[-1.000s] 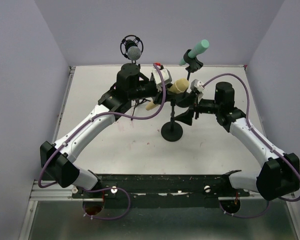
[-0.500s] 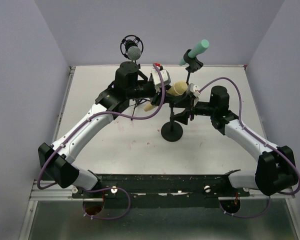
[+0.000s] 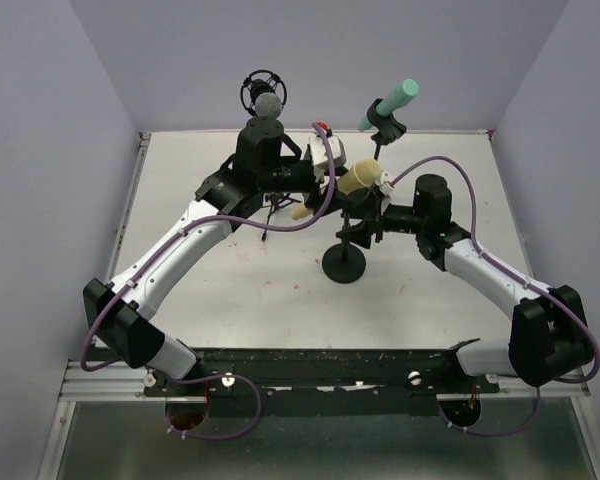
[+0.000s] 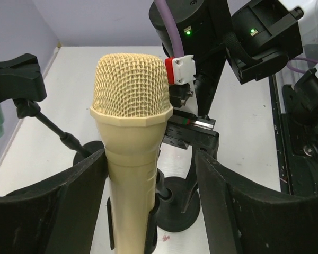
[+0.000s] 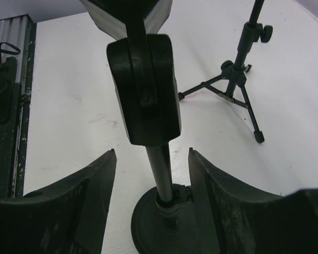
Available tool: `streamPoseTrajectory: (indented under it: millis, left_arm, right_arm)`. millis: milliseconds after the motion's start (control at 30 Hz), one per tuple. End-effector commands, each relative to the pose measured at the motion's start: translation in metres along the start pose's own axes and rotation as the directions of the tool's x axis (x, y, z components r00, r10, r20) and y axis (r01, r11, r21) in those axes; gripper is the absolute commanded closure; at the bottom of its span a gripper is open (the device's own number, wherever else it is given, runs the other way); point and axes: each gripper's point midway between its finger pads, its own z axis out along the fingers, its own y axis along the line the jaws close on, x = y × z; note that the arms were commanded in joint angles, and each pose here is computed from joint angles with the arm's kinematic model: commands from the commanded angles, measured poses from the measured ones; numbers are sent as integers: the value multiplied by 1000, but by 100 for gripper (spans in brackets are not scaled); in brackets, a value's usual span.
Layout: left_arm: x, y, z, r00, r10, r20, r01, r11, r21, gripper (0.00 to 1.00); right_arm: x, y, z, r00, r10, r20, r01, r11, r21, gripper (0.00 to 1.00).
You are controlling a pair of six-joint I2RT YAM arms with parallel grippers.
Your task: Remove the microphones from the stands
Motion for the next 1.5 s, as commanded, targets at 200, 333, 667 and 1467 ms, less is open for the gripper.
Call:
streamPoseTrajectory:
  millis: [200,333,667,1467]
  left_arm:
    - [3,9,29,999,-45,-3,45,996,80,19]
    - [-2,13,37,998,-56,17,54,995,88,22]
    - [-21,-3,28,997,-65,53,58,990,127,36]
    - [-7,-9,1,997,-83,10,81,992,98,100]
  right_arm:
    - [8,-1,-15,998,11,-64,-5,995,102,20]
    - [14,-3,-20,995,38,-88,-25,990,141,15]
    - [14,-3,-26,995,45,-93,-29,985,167,13]
    - [-13,-3,-11,1000,-9,18,8,997,80,41]
